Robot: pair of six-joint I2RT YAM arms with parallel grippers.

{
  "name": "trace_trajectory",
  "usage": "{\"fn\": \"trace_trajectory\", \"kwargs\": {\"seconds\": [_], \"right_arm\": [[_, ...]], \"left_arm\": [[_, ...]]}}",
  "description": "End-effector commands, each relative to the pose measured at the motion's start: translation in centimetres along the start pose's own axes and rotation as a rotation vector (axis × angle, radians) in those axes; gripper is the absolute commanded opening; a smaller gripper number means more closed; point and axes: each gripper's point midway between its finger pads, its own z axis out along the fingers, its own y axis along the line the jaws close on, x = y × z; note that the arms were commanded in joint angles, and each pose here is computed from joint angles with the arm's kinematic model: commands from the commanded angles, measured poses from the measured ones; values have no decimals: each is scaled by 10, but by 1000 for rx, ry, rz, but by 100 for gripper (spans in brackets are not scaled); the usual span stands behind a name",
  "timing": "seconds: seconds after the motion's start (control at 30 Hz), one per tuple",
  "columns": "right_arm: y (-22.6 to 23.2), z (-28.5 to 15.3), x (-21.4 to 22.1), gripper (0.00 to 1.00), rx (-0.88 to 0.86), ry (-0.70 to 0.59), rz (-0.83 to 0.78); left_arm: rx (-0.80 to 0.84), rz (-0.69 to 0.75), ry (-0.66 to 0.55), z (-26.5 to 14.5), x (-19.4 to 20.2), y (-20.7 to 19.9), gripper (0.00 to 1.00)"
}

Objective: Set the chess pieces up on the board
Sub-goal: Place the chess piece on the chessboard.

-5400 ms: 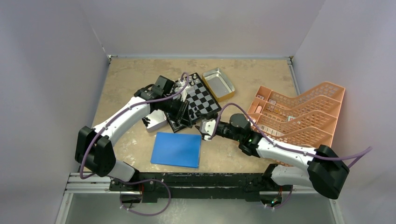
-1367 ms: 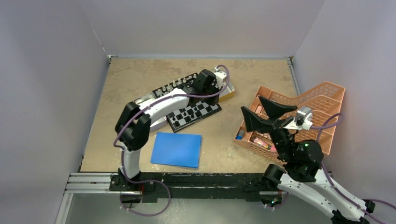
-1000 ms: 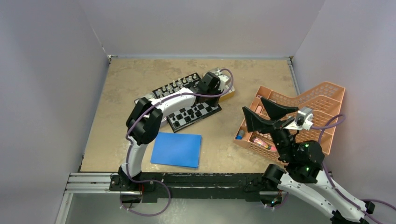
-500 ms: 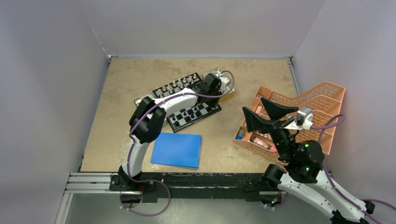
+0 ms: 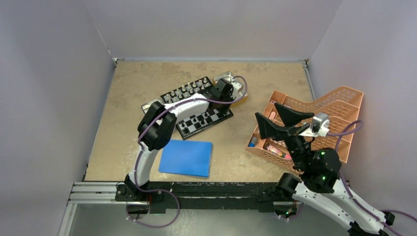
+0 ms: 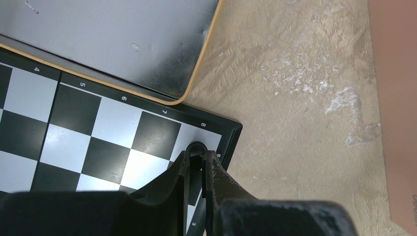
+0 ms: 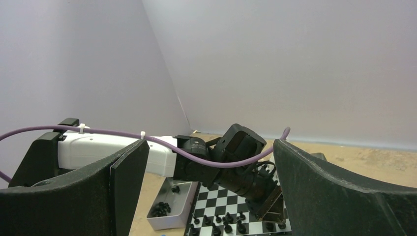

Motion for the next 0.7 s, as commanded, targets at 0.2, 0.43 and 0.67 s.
{"fn": "trace_trajectory", "kwargs": {"seconds": [0.2, 0.43, 0.67], "right_arm": [[2, 1, -21, 99, -2, -64, 14], [2, 4, -16, 99, -2, -53, 10], [4, 9, -6, 99, -2, -28, 9]], "left_arm": [[-2, 29, -51, -1, -21, 1, 18], [4, 29, -71, -13, -31, -1, 27], [46, 8, -166, -48, -68, -11, 33]]}}
